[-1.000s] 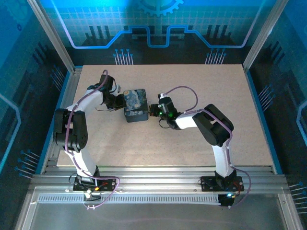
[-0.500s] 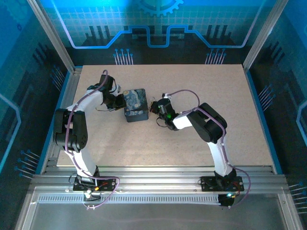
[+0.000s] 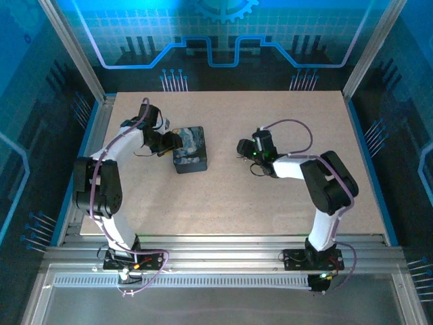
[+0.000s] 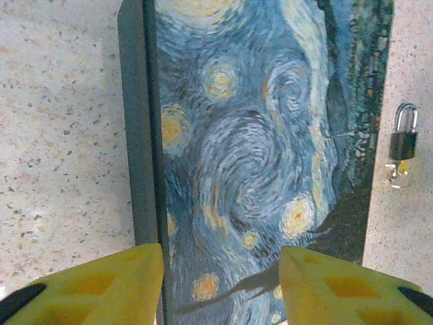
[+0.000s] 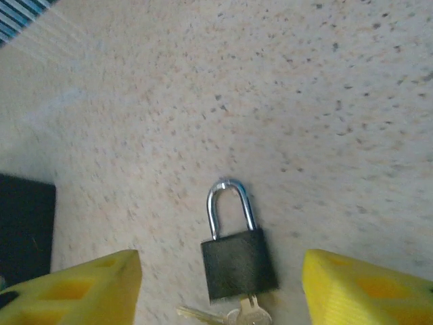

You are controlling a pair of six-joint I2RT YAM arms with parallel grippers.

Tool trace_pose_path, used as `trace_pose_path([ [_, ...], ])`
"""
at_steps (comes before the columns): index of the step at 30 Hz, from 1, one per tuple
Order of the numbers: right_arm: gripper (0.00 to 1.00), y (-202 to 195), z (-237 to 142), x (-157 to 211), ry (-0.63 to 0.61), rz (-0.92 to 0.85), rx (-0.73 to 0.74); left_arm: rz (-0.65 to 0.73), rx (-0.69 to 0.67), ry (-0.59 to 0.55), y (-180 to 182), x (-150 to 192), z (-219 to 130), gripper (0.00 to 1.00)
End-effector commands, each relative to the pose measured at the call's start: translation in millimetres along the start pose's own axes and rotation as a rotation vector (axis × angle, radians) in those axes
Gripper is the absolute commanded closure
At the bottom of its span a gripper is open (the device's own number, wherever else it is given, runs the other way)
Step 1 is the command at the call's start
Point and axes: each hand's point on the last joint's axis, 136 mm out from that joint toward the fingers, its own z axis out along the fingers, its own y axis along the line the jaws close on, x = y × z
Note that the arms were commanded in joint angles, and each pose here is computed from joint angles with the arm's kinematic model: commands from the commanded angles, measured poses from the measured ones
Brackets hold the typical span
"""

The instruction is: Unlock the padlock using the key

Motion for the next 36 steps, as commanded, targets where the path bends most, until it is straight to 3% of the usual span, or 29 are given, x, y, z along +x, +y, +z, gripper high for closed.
trace_pose_path([
  [1, 0.11, 4.5, -26.7, 3.3, 0.084, -0.164, -0.053, 0.015, -0.005, -0.067, -2.2, -4.1, -23.9, 0.36],
  [2, 0.01, 4.8, -34.8, -0.5, 0.087, -0.196, -0.058, 0.015, -0.010, -0.084, -0.3, -6.0, -26.6, 0.25],
  [3, 0.00, 2.7, -43.9, -3.7, 0.095, -0.233, -0.052, 0.012, -0.013, -0.107, 2.4, -8.5, -29.8, 0.02],
  [7, 0.00, -13.9, -80.1, -19.7, 0.113, -0.375, 0.004, 0.016, -0.117, -0.257, 29.9, -20.9, -42.9, 0.01],
  [14, 0.00, -71.7, -143.6, -53.3, 0.003, -0.515, 0.180, 0.344, -0.251, -0.616, 65.1, -18.2, -57.0, 0.01],
  [19, 0.00, -99.5, -145.5, -58.3, -0.180, -0.519, 0.218, 0.381, -0.300, -0.750, 89.2, -10.4, -45.5, 0.01],
  [23, 0.00, -108.9, -141.1, -64.1, -0.328, -0.510, 0.200, 0.380, -0.282, -0.862, 88.4, -25.3, -49.0, 0.01],
  [28, 0.00, -119.4, -123.4, -65.9, -0.359, -0.532, 0.218, 0.418, -0.196, -0.928, 87.6, -20.8, -29.3, 0.01],
  [33, 0.00, -129.9, -102.5, -61.5, -0.428, -0.545, 0.209, 0.411, -0.204, -0.906, 88.1, -21.7, -28.2, 0.01],
  [35, 0.00, -136.0, -97.4, -57.7, -0.339, -0.519, 0.234, 0.404, -0.214, -0.900, 89.7, -21.8, -28.0, 0.01],
  [36, 0.00, -134.4, -97.5, -60.7, -0.370, -0.528, 0.230, 0.407, -0.214, -0.906, 89.4, -22.4, -28.5, 0.01],
])
